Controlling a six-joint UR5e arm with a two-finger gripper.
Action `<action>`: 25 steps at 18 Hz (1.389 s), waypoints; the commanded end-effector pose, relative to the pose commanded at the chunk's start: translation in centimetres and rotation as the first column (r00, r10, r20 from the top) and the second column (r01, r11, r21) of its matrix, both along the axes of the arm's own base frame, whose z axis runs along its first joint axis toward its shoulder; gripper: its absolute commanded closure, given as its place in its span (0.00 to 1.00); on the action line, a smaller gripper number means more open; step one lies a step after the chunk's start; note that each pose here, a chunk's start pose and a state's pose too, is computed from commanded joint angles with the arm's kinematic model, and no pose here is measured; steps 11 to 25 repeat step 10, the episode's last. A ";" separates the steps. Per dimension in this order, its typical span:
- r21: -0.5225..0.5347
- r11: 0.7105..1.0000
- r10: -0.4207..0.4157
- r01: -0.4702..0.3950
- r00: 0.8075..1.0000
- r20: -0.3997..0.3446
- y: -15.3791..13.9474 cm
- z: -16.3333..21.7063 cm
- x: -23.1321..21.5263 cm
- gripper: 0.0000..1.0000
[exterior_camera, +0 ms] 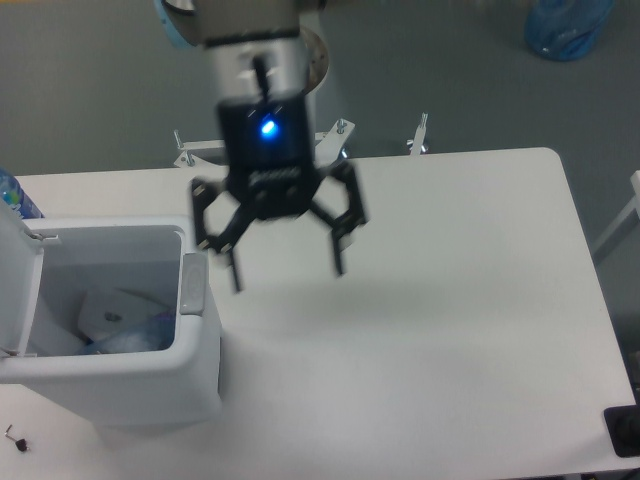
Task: Place the trash in the trash can
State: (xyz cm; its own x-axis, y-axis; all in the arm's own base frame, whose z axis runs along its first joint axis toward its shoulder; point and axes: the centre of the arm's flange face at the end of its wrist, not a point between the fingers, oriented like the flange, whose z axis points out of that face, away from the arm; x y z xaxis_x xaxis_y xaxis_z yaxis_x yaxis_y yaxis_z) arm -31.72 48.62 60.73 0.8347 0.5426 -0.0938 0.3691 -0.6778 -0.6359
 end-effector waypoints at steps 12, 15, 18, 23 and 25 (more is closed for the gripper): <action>-0.329 0.926 -0.215 0.185 0.975 -0.058 -6.5 -0.6 0.8 0.00; -0.329 0.926 -0.215 0.185 0.975 -0.058 -6.5 -0.6 0.8 0.00; -0.329 0.926 -0.215 0.185 0.975 -0.058 -6.5 -0.6 0.8 0.00; -0.329 0.926 -0.215 0.185 0.975 -0.058 -6.5 -0.6 0.8 0.00; -0.329 0.926 -0.215 0.185 0.975 -0.058 -6.5 -0.6 0.8 0.00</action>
